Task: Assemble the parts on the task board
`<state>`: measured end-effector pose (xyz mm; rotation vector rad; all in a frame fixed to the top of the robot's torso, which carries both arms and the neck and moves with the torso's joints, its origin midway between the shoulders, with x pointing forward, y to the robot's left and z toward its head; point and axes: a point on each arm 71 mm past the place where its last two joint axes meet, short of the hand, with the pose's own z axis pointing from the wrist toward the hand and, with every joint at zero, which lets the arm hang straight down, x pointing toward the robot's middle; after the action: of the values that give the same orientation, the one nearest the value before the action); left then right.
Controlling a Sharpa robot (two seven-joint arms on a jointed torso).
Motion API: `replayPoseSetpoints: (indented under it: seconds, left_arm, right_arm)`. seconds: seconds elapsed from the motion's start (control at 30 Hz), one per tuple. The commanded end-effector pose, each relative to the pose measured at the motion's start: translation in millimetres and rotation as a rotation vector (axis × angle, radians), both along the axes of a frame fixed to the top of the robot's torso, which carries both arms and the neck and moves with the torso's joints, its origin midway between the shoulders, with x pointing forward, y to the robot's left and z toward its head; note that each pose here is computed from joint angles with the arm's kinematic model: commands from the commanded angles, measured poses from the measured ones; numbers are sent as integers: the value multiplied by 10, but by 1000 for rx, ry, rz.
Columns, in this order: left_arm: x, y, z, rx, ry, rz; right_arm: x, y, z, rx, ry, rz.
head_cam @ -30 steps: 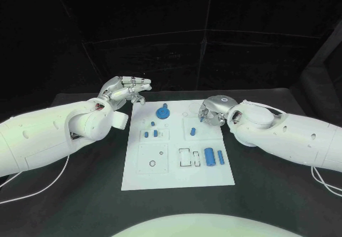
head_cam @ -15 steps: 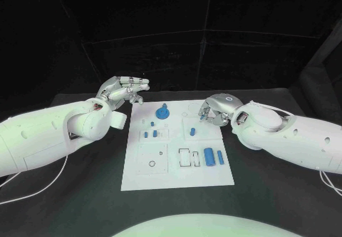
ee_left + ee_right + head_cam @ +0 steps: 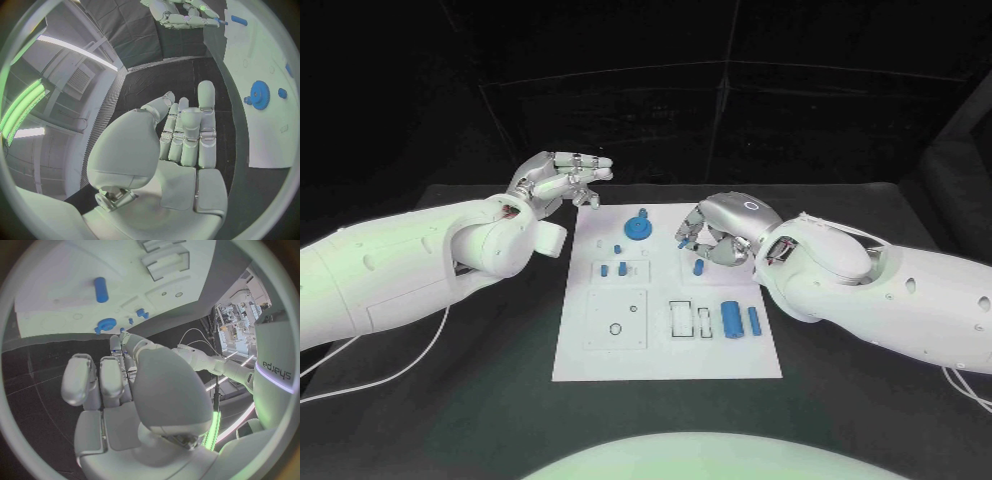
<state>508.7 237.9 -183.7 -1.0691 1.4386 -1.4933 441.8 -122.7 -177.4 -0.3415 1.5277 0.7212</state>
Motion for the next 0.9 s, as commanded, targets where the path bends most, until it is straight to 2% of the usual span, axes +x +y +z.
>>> replayPoseSetpoints:
  seconds: [0.03, 0.2, 0.37, 0.7, 0.9]
  left_arm:
    - [5, -24, 18, -12, -9, -9]
    - [8, -51, 18, -13, -10, -14]
    - [9, -88, 18, -16, -9, -21]
    - [13, -127, 17, -18, -9, -28]
    - [17, -146, 15, -19, -8, -32]
  right_arm:
    - [-39, 140, 20, 23, 15, 36]
    - [-93, 362, -36, 9, 45, 89]
    - [-157, 552, -192, -40, 84, 140]
    - [-238, 695, -449, -106, 142, 180]
    - [-263, 737, -522, -121, 155, 191]
